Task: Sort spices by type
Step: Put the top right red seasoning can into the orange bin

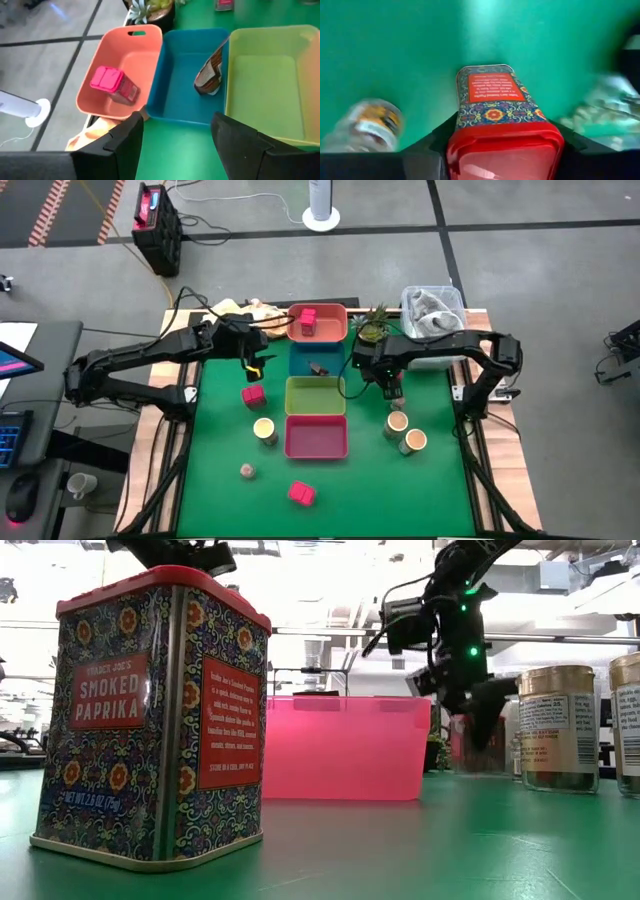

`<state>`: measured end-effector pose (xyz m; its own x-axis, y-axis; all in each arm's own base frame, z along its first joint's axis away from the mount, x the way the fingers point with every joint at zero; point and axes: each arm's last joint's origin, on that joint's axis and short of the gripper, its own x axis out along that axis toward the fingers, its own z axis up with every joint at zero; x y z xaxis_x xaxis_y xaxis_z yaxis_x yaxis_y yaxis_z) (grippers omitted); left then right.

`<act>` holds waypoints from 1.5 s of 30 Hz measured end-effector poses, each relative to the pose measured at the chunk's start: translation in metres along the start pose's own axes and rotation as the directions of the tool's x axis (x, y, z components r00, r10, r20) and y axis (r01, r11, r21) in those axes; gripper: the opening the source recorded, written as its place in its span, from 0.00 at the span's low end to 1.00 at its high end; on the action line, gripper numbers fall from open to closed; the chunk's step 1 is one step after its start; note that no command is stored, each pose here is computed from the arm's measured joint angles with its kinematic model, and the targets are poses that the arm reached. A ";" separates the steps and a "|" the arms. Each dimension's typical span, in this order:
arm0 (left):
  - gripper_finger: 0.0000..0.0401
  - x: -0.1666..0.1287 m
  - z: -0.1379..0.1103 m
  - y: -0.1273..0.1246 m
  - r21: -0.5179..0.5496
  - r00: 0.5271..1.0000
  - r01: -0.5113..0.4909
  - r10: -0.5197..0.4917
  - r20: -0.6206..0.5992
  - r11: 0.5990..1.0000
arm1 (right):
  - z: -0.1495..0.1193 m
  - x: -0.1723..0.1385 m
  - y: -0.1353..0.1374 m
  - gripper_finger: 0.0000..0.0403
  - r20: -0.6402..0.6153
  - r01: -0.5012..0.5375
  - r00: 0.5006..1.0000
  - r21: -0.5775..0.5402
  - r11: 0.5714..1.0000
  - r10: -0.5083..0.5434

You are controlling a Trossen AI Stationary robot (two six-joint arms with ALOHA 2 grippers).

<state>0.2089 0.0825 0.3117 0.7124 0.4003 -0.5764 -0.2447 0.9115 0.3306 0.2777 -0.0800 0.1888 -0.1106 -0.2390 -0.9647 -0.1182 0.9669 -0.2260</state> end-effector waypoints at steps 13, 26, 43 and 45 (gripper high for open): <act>0.55 0.027 -0.016 -0.010 -0.070 0.978 -0.023 0.037 0.206 0.997 | 0.031 -0.099 -0.037 0.60 0.321 0.201 0.926 0.022 0.979 -0.197; 0.55 0.047 0.022 -0.021 -0.136 0.945 0.080 -0.032 0.326 0.987 | 0.046 -0.148 -0.039 0.59 0.560 0.179 0.803 0.099 0.979 -0.204; 0.72 0.097 0.081 -0.041 -0.010 0.944 0.128 -0.118 0.309 0.992 | 0.051 -0.151 -0.028 0.59 0.587 0.162 0.787 0.101 0.982 -0.190; 0.73 0.106 0.080 -0.042 -0.011 0.951 0.129 -0.121 0.285 0.992 | 0.051 -0.152 -0.027 0.58 0.587 0.161 0.787 0.098 0.982 -0.188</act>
<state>0.3470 0.0794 0.2968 0.8944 0.2435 -0.3751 -0.1576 0.9565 0.2453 0.3483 -0.0657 0.3342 0.5148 -0.3179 -0.7962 -0.0368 0.9197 -0.3909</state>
